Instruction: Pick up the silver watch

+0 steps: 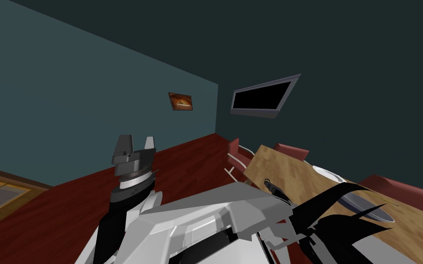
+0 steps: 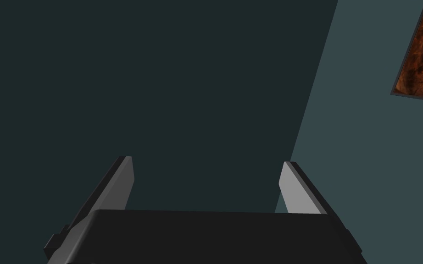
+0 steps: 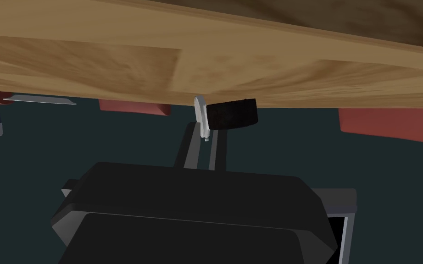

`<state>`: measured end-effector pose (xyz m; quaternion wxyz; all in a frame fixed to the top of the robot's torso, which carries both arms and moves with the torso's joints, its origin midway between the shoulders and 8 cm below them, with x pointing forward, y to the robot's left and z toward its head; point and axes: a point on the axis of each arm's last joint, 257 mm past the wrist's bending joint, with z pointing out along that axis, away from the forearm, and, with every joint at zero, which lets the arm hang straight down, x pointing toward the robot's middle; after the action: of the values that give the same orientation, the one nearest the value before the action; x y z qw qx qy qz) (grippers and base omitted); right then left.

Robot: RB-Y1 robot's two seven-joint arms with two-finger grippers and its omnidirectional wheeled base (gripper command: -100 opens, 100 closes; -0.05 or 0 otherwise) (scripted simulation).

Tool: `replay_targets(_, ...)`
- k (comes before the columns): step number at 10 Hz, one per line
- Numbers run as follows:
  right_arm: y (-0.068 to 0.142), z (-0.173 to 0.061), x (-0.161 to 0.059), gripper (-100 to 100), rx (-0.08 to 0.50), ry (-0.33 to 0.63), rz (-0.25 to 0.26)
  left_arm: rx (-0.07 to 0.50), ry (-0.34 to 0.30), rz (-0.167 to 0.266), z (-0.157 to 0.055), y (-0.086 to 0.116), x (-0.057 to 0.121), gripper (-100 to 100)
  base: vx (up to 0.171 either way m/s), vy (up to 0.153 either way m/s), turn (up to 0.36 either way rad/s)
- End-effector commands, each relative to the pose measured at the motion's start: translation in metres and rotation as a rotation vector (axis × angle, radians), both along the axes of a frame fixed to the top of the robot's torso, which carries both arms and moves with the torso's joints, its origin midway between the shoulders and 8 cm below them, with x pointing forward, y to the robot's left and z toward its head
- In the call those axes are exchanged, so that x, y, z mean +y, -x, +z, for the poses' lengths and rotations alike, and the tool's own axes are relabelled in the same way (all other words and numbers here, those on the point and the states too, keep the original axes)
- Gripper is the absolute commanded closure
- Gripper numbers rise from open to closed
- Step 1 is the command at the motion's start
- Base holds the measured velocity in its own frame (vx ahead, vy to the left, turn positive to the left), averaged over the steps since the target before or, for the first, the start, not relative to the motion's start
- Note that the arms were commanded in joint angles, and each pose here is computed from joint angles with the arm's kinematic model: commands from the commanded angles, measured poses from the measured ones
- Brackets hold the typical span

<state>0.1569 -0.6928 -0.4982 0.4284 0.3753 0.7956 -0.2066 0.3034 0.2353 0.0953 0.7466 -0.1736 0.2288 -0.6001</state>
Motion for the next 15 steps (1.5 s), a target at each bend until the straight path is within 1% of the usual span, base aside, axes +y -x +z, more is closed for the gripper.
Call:
replay_targets(1,0.0,0.0,0.0,100,0.0,0.0,0.0,0.0,0.0,0.0,0.0,0.0,0.0,0,0.0,0.0,0.0)
replay_targets(2,0.0,0.0,0.0,0,0.0,0.0,0.0,0.0,0.0,0.0,0.0,0.0,0.0,0,0.0,0.0,0.0)
replay_targets(3,-0.007,-0.007,0.011,100,-0.001,-0.025,0.011,0.0,0.0,0.0,0.0,0.0,0.0,0,-0.005,-0.022,-0.076)
replay_targets(4,-0.014,-0.003,0.012,100,-0.009,-0.021,0.025,0.0,0.0,0.0,0.0,0.0,0.0,0,-0.009,-0.027,-0.049)
replay_targets(5,-0.023,-0.005,0.02,100,-0.021,-0.034,0.031,0.0,0.0,0.0,0.0,0.0,0.0,0,-0.01,-0.029,-0.086)
replay_targets(7,-0.024,-0.007,0.024,100,-0.006,-0.039,0.051,0.0,0.0,0.0,0.0,0.0,0.0,0,-0.003,-0.012,-0.012)
replay_targets(8,-0.023,-0.015,0.034,100,0.0,-0.058,0.046,0.0,0.0,0.0,0.0,0.0,0.0,0,0.0,-0.019,-0.065)
replay_targets(9,-0.033,-0.009,0.034,100,-0.014,-0.052,0.061,0.0,0.0,0.0,0.0,0.0,0.0,0,-0.003,-0.014,-0.05)
replay_targets(10,-0.033,-0.01,0.035,100,-0.003,-0.051,0.073,0.0,0.0,0.0,0.0,0.0,0.0,0,-0.005,-0.003,-0.006)
replay_targets(11,-0.036,-0.013,0.044,100,-0.01,-0.065,0.066,0.0,0.0,0.0,0.0,0.0,0.0,0,-0.006,-0.017,-0.069)
replay_targets(12,-0.041,-0.01,0.044,100,-0.012,-0.062,0.077,0.0,0.0,0.0,0.0,0.0,0.0,0,-0.006,-0.016,-0.042)
replay_targets(13,-0.041,-0.012,0.045,100,0.0,-0.059,0.09,0.0,0.0,0.0,0.0,0.0,0.0,0,-0.003,-0.007,-0.003)
replay_targets(14,-0.037,-0.019,0.055,100,0.007,-0.077,0.075,0.0,0.0,0.0,0.0,0.0,0.0,0,0.0,-0.023,-0.087)
replay_targets(15,-0.045,-0.013,0.054,100,-0.001,-0.066,0.091,0.0,0.0,0.0,0.0,0.0,0.0,0,-0.004,-0.016,-0.045)
